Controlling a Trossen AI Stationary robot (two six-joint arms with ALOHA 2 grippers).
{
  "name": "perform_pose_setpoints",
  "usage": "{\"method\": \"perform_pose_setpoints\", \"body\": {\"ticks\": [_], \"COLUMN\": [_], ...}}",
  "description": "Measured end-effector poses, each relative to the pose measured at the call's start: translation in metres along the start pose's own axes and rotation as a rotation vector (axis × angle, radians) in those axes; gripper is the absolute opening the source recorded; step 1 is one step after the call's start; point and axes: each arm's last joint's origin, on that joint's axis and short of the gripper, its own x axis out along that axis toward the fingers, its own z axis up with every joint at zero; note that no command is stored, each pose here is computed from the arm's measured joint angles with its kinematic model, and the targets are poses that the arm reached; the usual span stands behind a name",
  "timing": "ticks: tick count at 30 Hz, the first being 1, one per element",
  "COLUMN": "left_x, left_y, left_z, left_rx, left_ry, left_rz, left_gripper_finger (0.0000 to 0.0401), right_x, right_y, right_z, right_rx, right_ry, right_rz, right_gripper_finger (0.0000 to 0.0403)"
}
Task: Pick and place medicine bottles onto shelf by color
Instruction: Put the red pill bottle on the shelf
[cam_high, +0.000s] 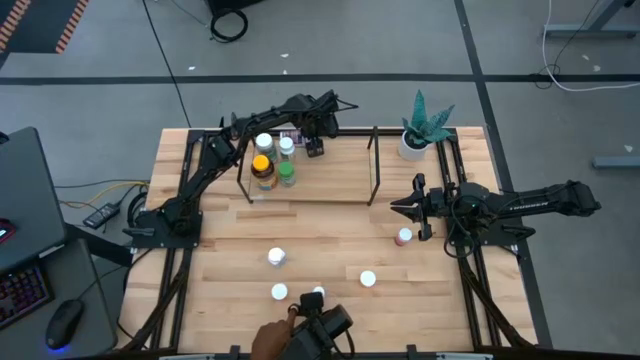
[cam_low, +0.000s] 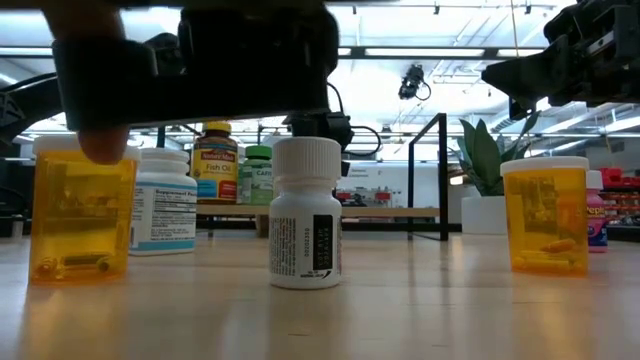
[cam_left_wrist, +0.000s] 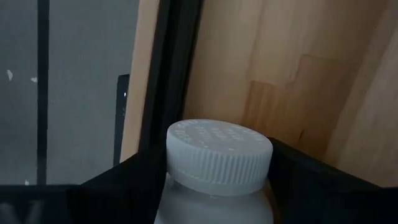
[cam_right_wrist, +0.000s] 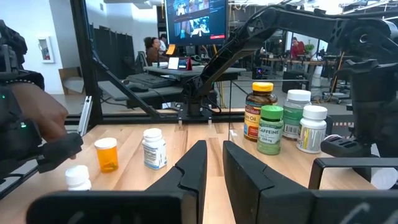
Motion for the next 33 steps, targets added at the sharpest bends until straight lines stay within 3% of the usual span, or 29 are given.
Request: {"method": "perform_pose_setpoints", "body": {"ticks": [12,20,33], "left_x": [-0.002,-0.007,-0.087], "left_y": [-0.012,-0.011,-0.007], "left_z": [0.007,0.012,0.032], "left_rx": [0.118,0.122,0.031], "left_ry": [0.004,-0.019,-0.291], "left_rz": [0.047,0.063,0.079], "left_gripper_finger": [0.0246,0.0246,0.0250], "right_x": [0.000,0.000,0.000], "right_y": [0.000,0.000,0.000], "right_z": [0.000,0.000,0.000], "right_rx": [0.000,0.000,0.000], "right_ry": [0.000,0.000,0.000], "right_rz": [0.000,0.000,0.000], "right_gripper_finger": [0.0062,0.0062,0.0062]}}
